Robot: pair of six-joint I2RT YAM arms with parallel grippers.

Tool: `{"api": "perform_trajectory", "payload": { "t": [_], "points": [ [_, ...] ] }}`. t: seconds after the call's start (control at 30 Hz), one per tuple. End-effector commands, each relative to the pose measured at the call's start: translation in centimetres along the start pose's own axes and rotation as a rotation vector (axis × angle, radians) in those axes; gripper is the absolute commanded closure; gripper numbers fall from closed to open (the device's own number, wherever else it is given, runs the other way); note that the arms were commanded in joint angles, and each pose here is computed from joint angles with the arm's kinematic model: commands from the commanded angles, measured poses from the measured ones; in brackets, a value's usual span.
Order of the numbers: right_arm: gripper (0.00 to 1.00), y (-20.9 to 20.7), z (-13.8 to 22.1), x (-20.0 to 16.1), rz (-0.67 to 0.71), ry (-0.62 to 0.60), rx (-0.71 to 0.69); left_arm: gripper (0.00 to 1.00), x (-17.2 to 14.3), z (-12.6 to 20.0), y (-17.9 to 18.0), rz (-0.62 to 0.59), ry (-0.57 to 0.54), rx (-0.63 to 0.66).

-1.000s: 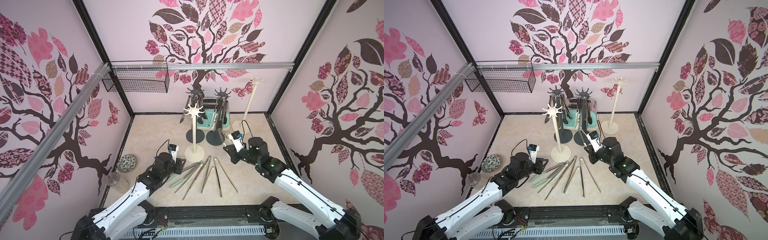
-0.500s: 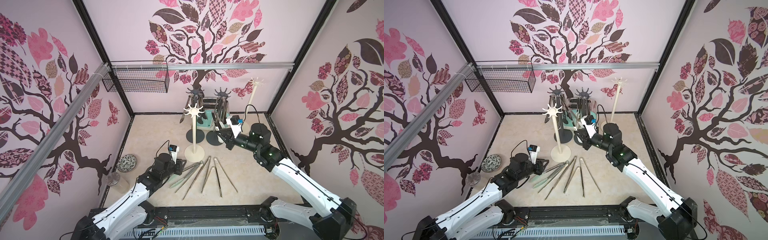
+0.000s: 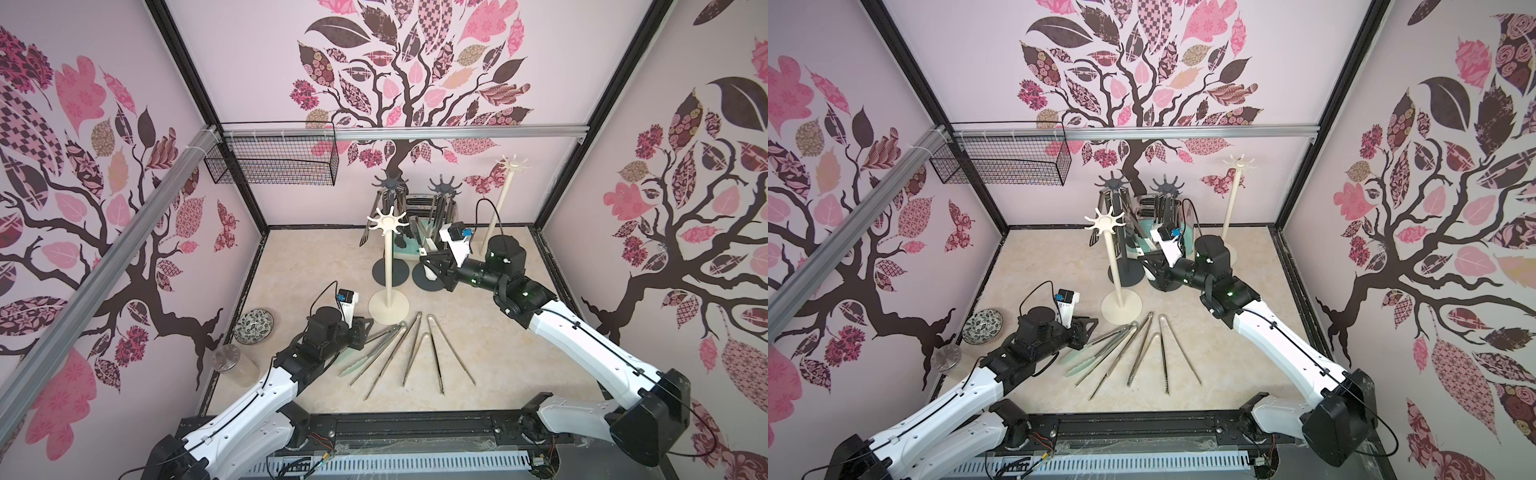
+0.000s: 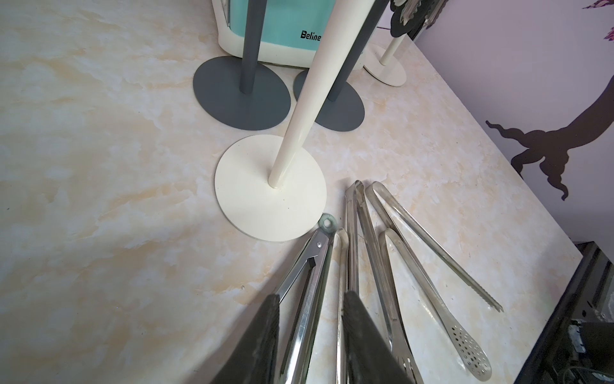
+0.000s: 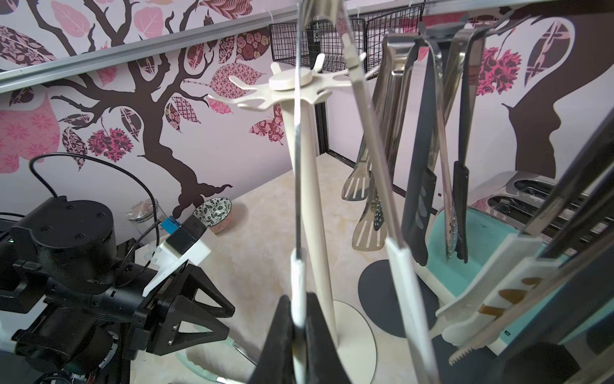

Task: Hang food tongs on kitchen utensil racks
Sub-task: Hang the food tongs on the rack.

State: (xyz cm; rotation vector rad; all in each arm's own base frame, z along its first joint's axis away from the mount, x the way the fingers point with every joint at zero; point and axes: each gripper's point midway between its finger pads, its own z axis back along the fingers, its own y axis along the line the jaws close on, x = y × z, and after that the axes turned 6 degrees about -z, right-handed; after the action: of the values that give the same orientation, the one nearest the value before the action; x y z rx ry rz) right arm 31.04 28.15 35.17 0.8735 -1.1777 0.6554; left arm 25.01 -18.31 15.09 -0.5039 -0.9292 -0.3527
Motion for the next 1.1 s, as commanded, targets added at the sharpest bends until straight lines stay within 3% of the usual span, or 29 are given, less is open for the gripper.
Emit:
{"api": "perform_trajectory", "payload": {
  "t": [0.0, 0.57, 1.07],
  "points": [
    [1.00, 0.9, 0.0, 3.1, 0.028, -0.067, 0.031, 0.65, 0.1, 0.1, -0.3, -0.018, -0.013, -0.015],
    [1.00, 0.5, -1.7, 1.8, -0.014, -0.022, 0.070, 0.65, -0.1, 0.0, -0.2, -0.022, -0.008, -0.012],
    [1.00, -0.2, -2.3, -1.7, -0.053, 0.049, 0.072, 0.65, -0.2, 0.0, -0.2, -0.020, -0.008, -0.013]
  ]
}}
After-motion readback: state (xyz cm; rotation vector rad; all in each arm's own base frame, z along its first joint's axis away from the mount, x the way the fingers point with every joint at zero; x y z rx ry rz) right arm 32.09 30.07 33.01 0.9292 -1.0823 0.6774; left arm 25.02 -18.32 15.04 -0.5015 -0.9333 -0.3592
